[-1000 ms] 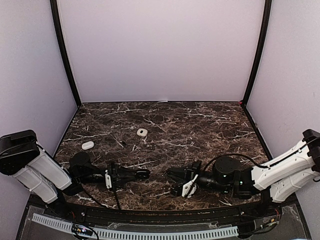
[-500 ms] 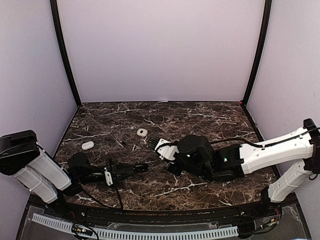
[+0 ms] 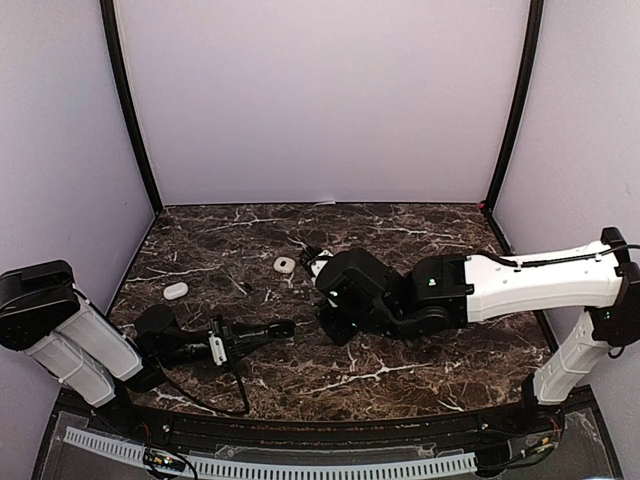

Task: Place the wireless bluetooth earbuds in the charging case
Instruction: Place the right earbud at the center of the board.

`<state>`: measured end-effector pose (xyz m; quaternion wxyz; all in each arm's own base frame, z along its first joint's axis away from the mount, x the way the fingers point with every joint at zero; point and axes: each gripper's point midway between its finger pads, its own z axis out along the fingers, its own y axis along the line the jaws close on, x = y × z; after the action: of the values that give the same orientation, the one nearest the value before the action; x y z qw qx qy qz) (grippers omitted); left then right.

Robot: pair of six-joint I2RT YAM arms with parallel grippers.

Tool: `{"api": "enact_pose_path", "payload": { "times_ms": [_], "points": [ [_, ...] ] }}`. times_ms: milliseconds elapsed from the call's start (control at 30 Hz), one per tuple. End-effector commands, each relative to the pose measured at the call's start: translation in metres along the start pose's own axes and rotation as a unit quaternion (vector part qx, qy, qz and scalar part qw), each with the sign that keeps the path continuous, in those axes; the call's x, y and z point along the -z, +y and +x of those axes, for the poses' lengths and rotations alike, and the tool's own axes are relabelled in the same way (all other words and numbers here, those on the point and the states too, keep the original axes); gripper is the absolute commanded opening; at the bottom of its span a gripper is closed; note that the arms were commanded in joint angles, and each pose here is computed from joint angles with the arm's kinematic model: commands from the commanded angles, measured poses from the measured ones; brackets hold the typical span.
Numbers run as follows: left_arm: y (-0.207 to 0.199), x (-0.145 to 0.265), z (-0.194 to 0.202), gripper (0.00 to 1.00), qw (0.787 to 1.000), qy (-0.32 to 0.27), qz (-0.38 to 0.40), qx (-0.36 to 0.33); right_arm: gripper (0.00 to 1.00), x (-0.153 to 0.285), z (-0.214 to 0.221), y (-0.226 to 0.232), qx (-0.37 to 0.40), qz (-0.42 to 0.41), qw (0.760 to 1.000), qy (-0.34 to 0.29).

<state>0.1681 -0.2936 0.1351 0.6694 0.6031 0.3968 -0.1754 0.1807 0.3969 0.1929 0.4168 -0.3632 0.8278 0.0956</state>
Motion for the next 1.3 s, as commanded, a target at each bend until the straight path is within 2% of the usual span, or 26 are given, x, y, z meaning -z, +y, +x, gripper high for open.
{"api": "enact_pose_path", "payload": {
  "times_ms": [0, 433, 600, 867, 967, 1167, 1267],
  "points": [
    [0.007, -0.004, -0.004, 0.0, 1.0, -0.003, -0.01, 0.025, 0.0, 0.002, 0.016, 0.001, -0.043, 0.01, 0.997, 0.056],
    [0.012, -0.018, 0.01, 0.0, 0.995, 0.034, -0.006, 0.091, 0.0, -0.01, 0.033, -0.017, -0.048, 0.081, 0.993, 0.07],
    [0.011, -0.024, 0.015, 0.0, 0.992, 0.047, -0.002, 0.114, 0.0, -0.012, 0.034, -0.019, -0.039, 0.091, 0.993, 0.061],
    [0.016, -0.037, 0.024, 0.0, 0.98, 0.066, -0.006, 0.188, 0.0, -0.01, 0.037, -0.031, -0.019, 0.101, 0.994, 0.025],
    [0.016, -0.041, 0.026, 0.0, 0.976, 0.07, -0.003, 0.208, 0.0, 0.003, 0.025, -0.04, -0.037, 0.099, 0.994, -0.01],
    [0.018, -0.04, 0.025, 0.0, 0.967, 0.05, 0.014, 0.249, 0.0, -0.012, 0.053, -0.055, -0.059, 0.065, 0.996, 0.015],
    [0.022, -0.036, 0.027, 0.0, 0.96, 0.042, 0.018, 0.275, 0.0, -0.027, 0.074, -0.052, -0.08, 0.017, 0.996, 0.042]
  ]
}}
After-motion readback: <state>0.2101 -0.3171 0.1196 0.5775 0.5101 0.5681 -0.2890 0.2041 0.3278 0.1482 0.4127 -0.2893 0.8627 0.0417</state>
